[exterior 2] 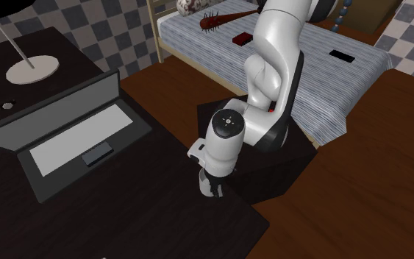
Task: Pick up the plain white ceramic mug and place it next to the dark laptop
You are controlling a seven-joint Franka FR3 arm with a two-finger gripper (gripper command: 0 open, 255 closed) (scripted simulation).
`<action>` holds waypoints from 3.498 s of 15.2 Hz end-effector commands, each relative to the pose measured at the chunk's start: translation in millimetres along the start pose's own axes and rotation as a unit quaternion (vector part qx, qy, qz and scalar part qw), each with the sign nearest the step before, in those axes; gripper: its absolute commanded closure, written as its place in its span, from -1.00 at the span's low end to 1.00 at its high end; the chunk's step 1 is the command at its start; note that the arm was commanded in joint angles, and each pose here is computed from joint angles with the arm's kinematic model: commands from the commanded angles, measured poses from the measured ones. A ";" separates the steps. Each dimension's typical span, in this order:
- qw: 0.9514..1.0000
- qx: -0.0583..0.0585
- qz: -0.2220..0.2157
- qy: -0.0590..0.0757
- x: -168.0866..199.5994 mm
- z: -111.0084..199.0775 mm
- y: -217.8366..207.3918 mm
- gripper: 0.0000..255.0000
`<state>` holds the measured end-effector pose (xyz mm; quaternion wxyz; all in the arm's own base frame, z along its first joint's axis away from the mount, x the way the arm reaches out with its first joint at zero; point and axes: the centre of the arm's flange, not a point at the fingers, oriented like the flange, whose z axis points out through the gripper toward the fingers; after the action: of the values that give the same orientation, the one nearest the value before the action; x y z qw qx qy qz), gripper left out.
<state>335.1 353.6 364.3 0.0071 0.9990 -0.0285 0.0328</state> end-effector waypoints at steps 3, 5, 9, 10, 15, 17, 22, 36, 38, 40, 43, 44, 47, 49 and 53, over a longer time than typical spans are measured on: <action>1.000 0.000 0.000 0.000 1.3 -18.2 0.4 1.00; 1.000 0.000 0.000 0.000 2.0 -28.7 0.6 1.00; 1.000 0.000 0.000 0.000 3.4 -49.8 0.8 1.00; 1.000 0.000 0.000 0.000 3.7 -55.1 0.9 1.00; 1.000 0.000 0.000 0.000 5.5 -81.4 1.2 1.00; 1.000 0.000 0.000 0.000 6.2 -91.9 1.3 1.00; 1.000 0.000 0.000 0.000 7.9 -118.3 1.7 1.00; 1.000 0.000 0.000 0.000 12.8 -192.0 2.6 1.00; 1.000 0.000 0.000 0.000 13.5 -202.5 2.7 1.00; 1.000 0.000 0.000 0.000 14.2 -213.1 2.8 1.00; 1.000 0.000 0.000 0.000 15.2 -228.9 3.0 1.00; 1.000 0.000 0.000 0.000 15.6 -234.1 3.1 1.00; 1.000 0.000 0.000 0.000 16.6 -249.9 3.3 1.00; 1.000 0.000 0.000 0.000 17.3 -260.5 3.4 1.00; 1.000 0.000 0.000 0.000 18.7 -281.5 3.7 1.00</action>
<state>335.1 353.5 641.7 0.0070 0.9990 -0.0285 0.0329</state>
